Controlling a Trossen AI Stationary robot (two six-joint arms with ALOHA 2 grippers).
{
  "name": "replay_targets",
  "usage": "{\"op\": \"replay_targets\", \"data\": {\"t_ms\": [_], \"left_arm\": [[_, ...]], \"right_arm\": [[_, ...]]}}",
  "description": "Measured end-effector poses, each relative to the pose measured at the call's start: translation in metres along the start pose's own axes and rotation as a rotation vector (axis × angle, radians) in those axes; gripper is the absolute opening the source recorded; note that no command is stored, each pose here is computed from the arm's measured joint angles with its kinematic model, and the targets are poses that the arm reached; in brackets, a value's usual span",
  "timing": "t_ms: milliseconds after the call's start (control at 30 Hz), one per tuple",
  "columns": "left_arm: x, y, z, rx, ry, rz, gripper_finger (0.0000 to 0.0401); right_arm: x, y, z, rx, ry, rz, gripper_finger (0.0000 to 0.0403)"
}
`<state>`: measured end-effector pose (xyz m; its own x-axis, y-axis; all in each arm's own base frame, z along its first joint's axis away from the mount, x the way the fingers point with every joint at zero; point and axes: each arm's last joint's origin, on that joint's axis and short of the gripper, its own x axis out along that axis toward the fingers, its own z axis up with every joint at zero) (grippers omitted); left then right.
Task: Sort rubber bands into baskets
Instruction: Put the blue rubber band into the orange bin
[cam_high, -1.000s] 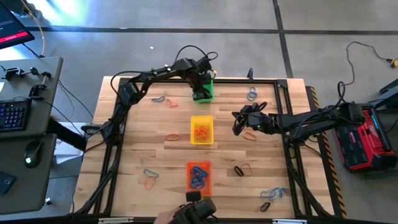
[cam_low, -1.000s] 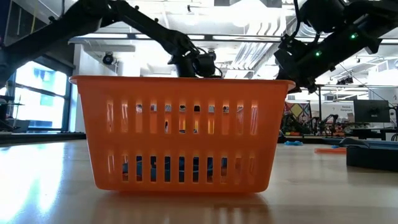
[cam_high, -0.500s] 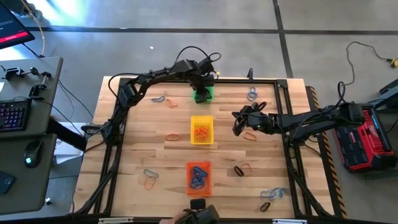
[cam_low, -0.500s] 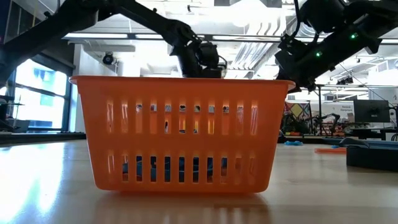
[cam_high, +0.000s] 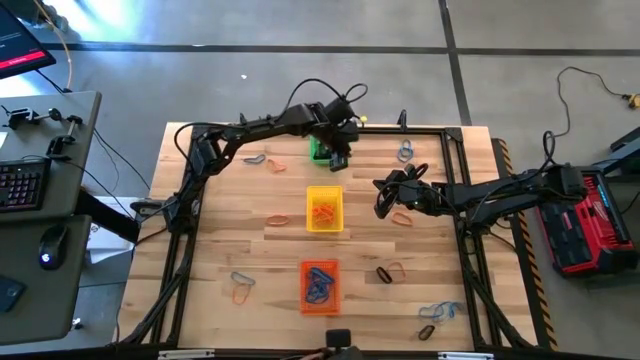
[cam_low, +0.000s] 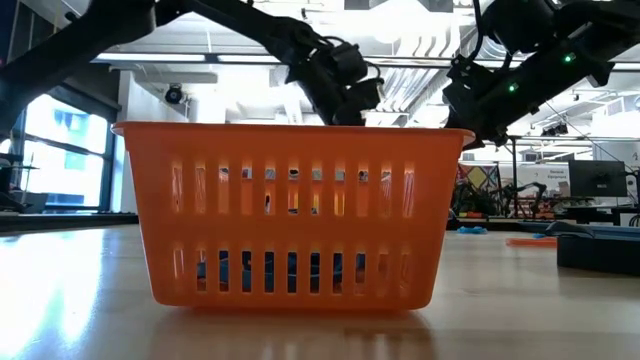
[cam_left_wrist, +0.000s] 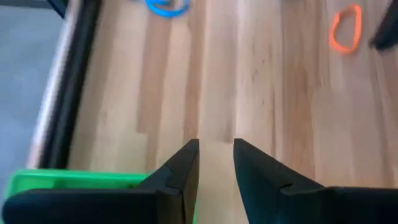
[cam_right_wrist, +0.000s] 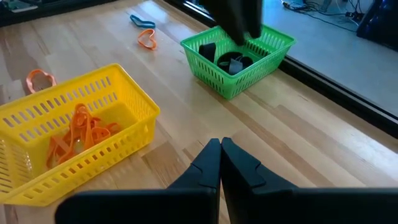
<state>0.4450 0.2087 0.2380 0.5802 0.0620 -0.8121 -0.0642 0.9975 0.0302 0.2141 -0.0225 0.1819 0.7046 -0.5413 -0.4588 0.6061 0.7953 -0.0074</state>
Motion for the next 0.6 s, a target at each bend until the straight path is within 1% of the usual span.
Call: {"op": "replay_targets", "data": {"t_ms": [100, 167, 233, 300, 433, 600], "left_arm": [[-0.002, 0.000, 0.003, -0.003, -0.019, 0.030, 0.0076], [-0.003, 0.002, 0.004, -0.008, -0.017, 0.088, 0.0069], [-0.004, 0.003, 0.004, -0.022, -0.005, 0.121, 0.0063], [-0.004, 0.003, 0.004, -0.035, -0.004, 0.126, 0.0058], [-0.003, -0.002, 0.007, -0.017, -0.013, 0.123, 0.0048], [0.003, -0.009, 0.008, -0.014, -0.067, 0.124, 0.0036]], "right_arm": [[0.000, 0.000, 0.000, -0.003, 0.000, 0.000, 0.0000], [0.000, 0.000, 0.000, -0.003, 0.001, 0.000, 0.0000], [0.000, 0.000, 0.000, -0.002, 0.000, 0.000, 0.0000], [0.000, 0.000, 0.000, 0.000, 0.001, 0.000, 0.0000], [0.000, 0.000, 0.000, -0.001, 0.001, 0.000, 0.0000], [0.000, 0.000, 0.000, -0.001, 0.000, -0.004, 0.0000]]}}
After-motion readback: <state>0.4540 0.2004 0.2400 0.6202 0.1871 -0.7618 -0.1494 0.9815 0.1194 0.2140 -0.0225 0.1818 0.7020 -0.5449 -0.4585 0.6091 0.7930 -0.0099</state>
